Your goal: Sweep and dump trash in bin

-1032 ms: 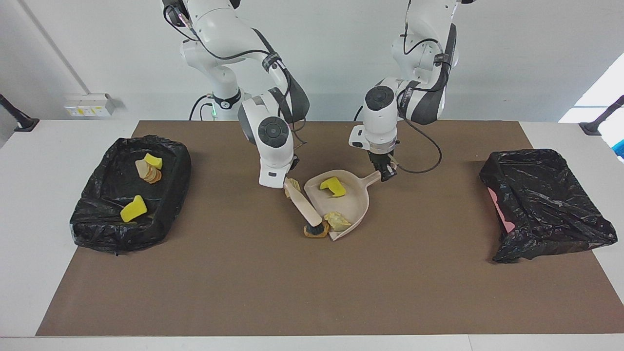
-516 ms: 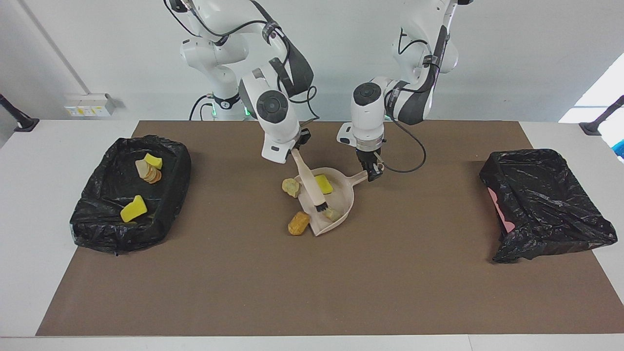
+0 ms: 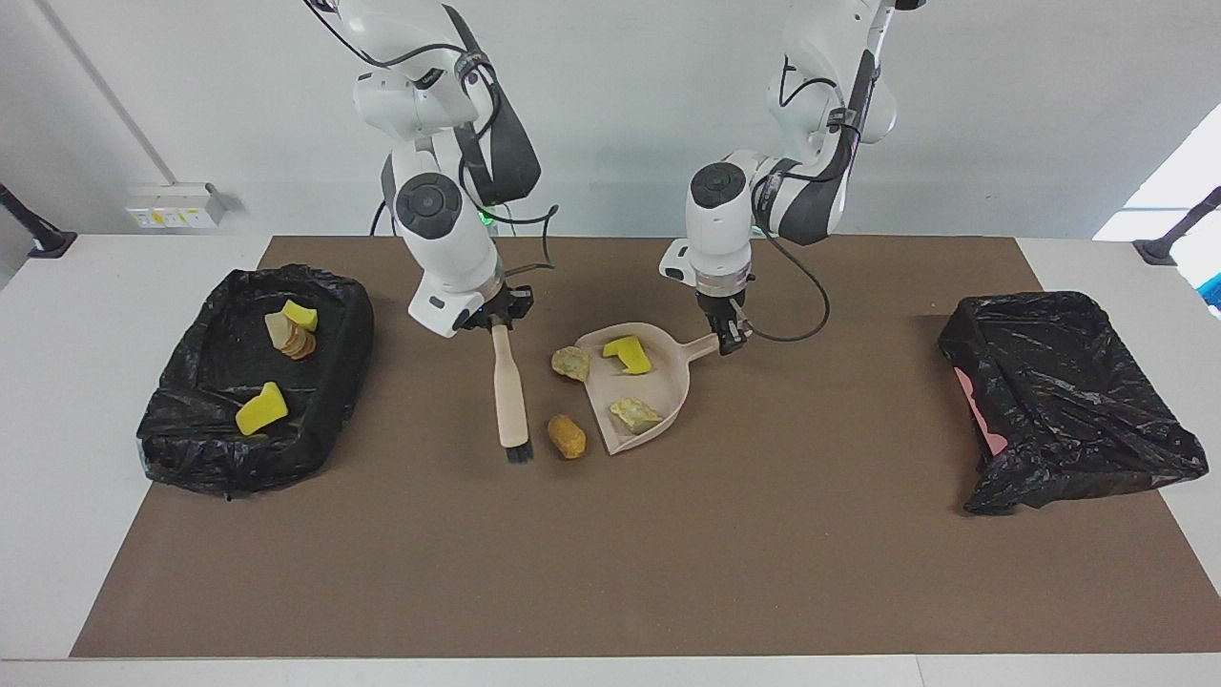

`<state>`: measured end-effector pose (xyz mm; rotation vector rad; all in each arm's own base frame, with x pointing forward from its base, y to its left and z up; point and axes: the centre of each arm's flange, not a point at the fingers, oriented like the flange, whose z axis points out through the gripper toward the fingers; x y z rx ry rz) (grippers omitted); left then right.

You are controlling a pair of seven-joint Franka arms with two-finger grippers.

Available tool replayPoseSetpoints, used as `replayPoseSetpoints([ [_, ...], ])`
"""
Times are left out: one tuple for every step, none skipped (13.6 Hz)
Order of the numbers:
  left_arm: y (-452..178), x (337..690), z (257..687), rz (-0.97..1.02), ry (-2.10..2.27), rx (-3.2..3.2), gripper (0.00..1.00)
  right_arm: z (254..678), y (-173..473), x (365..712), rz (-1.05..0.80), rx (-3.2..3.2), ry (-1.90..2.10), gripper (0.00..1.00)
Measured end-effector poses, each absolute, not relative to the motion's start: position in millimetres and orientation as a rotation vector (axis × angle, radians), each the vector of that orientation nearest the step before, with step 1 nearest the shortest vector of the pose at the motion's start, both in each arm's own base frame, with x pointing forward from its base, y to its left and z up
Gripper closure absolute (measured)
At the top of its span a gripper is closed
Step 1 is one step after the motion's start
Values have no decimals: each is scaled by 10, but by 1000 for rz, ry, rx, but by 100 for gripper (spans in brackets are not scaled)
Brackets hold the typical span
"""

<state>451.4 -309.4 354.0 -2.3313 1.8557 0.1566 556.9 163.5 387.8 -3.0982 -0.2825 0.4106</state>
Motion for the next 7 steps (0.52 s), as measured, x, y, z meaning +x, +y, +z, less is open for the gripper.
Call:
replayPoseSetpoints([
  [-3105,4510,3566,173,1855,-2329,67,3691,1657,5593,440,-3111,-276,74],
  [-3125,4499,3586,184,1852,-2328,67,3517,1724,5592,476,-3110,-271,74],
  [-3144,4487,3597,188,1835,-2340,67,3384,1830,5565,510,-3100,-281,74],
  [-3161,4471,3595,189,1809,-2358,67,3311,1973,5511,537,-3081,-293,74],
  [-3186,4452,3594,189,1791,-2370,67,3277,2120,5430,564,-3041,-289,74],
  [-3214,4431,3594,187,1784,-2374,67,3261,2226,5348,592,-2989,-263,74],
  [-3236,4414,3592,185,1782,-2375,67,3257,2311,5261,621,-2925,-222,74],
])
